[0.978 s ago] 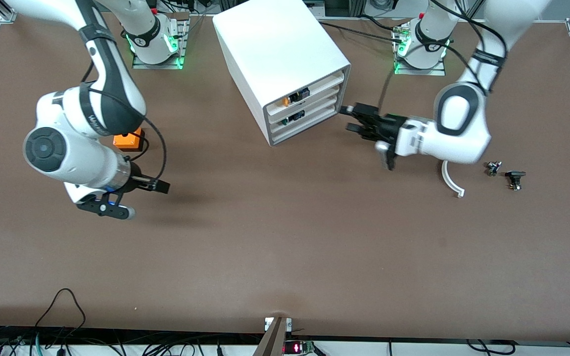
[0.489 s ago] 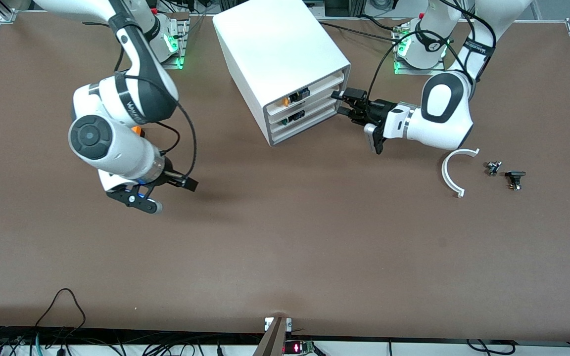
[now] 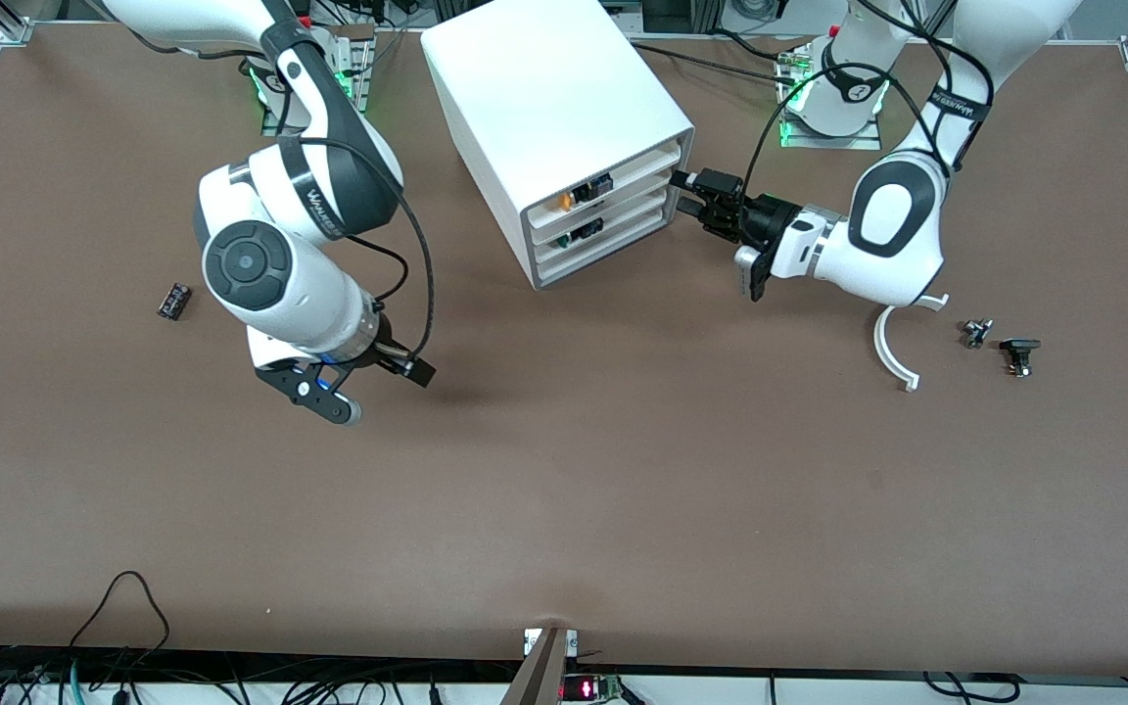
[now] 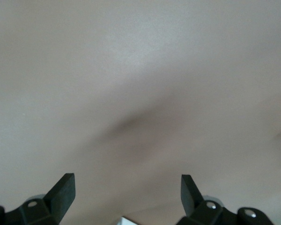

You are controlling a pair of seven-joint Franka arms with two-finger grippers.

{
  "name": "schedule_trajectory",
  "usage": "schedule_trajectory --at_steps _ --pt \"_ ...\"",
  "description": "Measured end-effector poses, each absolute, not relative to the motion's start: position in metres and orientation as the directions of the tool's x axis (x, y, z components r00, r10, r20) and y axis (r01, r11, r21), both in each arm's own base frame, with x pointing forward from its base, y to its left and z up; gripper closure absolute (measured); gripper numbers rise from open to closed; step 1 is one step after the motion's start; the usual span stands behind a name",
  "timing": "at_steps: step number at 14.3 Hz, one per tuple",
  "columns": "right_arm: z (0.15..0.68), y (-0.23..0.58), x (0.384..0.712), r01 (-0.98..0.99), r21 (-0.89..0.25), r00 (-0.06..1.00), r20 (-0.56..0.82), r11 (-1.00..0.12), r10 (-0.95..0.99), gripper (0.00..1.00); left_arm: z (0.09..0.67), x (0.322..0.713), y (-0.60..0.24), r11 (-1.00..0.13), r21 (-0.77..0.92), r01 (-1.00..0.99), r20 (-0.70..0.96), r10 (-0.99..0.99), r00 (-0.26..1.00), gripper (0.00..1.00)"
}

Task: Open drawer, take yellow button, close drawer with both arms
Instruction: 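Grip the drawer front with the left gripper while the right gripper approaches, then pull the drawer open with the left gripper while the right gripper hovers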

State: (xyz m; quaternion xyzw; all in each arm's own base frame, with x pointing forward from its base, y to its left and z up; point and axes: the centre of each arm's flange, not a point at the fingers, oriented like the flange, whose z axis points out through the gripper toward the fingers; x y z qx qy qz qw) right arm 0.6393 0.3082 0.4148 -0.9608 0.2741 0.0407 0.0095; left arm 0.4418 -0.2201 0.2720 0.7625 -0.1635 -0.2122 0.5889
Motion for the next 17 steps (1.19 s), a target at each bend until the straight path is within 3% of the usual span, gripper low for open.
schedule_trajectory --at_steps 4,10,12,17 --pt "0.417 0.331 0.642 -0.597 -0.003 0.8 -0.08 -0.802 -0.595 0.0 0.264 0.429 -0.246 -0.26 0.965 -0.037 -0.112 -0.536 0.837 0.3" --pt "0.418 0.359 0.644 -0.7 -0.032 0.711 -0.123 -0.713 -0.692 0.0 0.256 0.412 -0.273 -0.273 0.96 -0.062 -0.111 -0.574 0.811 0.48" --pt "0.42 0.365 0.646 -0.728 -0.042 0.683 -0.136 -0.684 -0.718 0.0 0.25 0.408 -0.279 -0.268 0.961 -0.073 -0.102 -0.584 0.805 0.49" --pt "0.431 0.375 0.648 -0.767 -0.073 0.64 -0.17 -0.638 -0.749 0.0 0.247 0.407 -0.283 -0.202 0.975 -0.09 -0.049 -0.595 0.802 0.91"
